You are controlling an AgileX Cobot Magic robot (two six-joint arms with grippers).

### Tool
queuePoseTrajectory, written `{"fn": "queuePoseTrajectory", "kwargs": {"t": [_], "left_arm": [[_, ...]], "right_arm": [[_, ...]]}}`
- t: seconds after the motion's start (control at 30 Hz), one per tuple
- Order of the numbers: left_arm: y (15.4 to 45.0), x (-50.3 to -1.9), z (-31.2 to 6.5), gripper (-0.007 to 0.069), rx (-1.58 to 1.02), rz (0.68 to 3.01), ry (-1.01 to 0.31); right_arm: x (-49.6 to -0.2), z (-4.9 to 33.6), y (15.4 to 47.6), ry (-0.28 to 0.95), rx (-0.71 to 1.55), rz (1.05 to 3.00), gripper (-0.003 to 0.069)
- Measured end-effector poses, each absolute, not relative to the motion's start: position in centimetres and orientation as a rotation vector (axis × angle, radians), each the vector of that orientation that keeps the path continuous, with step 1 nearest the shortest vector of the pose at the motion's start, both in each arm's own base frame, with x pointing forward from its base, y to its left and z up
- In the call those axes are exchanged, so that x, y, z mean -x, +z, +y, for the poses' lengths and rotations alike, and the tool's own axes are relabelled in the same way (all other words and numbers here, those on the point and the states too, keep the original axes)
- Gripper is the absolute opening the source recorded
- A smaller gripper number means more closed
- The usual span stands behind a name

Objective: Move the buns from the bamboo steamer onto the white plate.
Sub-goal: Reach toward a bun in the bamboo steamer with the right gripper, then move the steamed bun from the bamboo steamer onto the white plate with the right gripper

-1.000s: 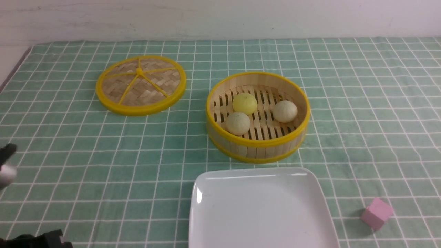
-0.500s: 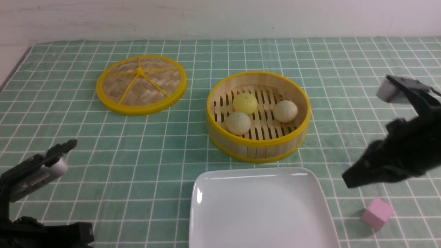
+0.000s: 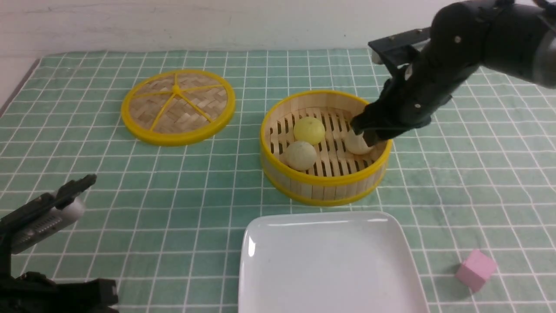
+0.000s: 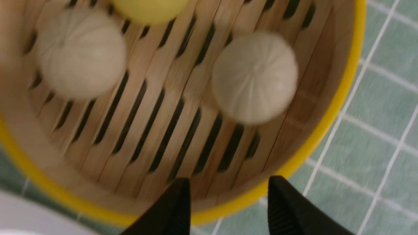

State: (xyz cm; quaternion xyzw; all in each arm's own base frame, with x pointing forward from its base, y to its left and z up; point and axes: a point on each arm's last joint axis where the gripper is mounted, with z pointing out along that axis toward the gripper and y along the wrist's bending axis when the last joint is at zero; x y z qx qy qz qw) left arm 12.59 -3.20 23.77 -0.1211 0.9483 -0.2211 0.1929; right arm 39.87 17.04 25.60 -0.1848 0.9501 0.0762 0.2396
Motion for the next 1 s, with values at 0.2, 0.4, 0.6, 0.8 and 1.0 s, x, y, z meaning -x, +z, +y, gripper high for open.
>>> {"fn": "queuePoseTrajectory", "kwargs": {"t": [0.2,0.4,0.6,0.8,1.0], "left_arm": [[23.8,-12.7,-3.1,0.0042,0.343,2.646,-0.615],[23.8,-12.7,-3.1,0.0044,0.344,2.644,-0.614],[23.8,-12.8,-3.1,0.0052,0.345,2.640,-0.613],[23.8,-12.8,-3.1,0.0056,0.345,2.639,-0.613],[23.8,-12.8,-3.1,0.0064,0.353,2.638,-0.614]], "right_arm": [[-43.1,18.1,21.9,0.176,0.504,2.537,0.0356],[-43.8,18.3,20.4,0.174,0.501,2.528,0.0145],[-42.6,18.1,23.2,0.220,0.461,2.554,0.0020],[-36.0,16.5,33.0,0.310,0.479,2.578,0.0020],[-28.4,17.4,32.7,0.379,0.604,2.648,0.0020]]}}
